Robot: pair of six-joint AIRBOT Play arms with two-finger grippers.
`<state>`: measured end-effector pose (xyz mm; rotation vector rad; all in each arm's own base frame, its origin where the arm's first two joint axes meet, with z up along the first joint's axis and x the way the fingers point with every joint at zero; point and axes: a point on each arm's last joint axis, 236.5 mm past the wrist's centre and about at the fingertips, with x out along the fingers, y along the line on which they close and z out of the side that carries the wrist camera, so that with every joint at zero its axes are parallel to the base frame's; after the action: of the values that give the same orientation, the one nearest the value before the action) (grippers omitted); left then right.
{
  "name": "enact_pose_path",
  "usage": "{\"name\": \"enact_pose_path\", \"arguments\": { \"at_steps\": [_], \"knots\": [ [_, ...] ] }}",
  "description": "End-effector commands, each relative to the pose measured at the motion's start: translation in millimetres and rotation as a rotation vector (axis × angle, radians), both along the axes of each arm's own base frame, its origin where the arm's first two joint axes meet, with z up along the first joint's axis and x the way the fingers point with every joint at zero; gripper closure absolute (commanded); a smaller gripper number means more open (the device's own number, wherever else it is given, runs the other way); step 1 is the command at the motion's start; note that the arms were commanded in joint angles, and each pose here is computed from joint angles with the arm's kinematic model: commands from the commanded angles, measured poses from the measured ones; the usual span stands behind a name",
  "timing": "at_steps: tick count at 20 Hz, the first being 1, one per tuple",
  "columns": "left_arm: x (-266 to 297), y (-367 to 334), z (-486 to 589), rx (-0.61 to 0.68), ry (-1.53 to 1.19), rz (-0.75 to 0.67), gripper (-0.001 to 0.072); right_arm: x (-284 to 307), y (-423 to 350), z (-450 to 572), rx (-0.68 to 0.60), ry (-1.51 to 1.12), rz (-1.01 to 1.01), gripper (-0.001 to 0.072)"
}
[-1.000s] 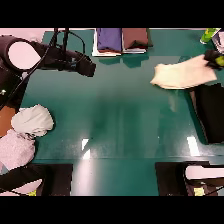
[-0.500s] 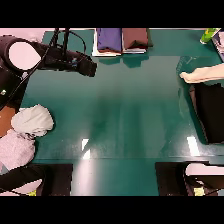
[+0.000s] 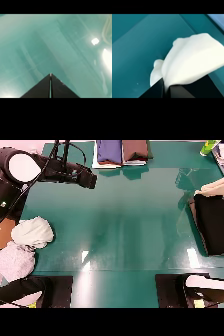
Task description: Fold the shirts.
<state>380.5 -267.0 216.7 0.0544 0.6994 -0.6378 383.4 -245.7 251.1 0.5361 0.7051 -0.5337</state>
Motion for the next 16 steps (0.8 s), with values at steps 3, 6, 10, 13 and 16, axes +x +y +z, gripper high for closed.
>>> {"name": "enact_pose_path", "arguments": {
  "at_steps": [3, 6, 10, 13, 16],
  "knots": [
    [-0.2, -0.3, -0.7, 0.001, 0.001, -0.001, 0.0677, -74.7, 2.9, -34.1, 0.044, 0.111, -0.067, 0.0695],
    [-0.4, -0.2, -0.9, 0.002, 0.003, -0.001, 0.0677, -133.2, -3.8, -79.3, 0.054, 0.241, -0.166, 0.0696],
    [-1.4, 0.1, -2.2, 0.006, 0.008, -0.003, 0.0677, -203.2, -4.1, -146.8, 0.044, 0.429, -0.238, 0.0696],
    [-1.5, 0.2, -2.3, 0.006, 0.009, -0.003, 0.0677, -226.9, 5.5, -184.0, 0.086, 0.499, -0.244, 0.0696],
    [-1.5, 0.2, -2.4, 0.006, 0.009, -0.003, 0.0677, -234.8, 15.3, -207.2, 0.128, 0.539, -0.235, 0.0694]
  ]
}}
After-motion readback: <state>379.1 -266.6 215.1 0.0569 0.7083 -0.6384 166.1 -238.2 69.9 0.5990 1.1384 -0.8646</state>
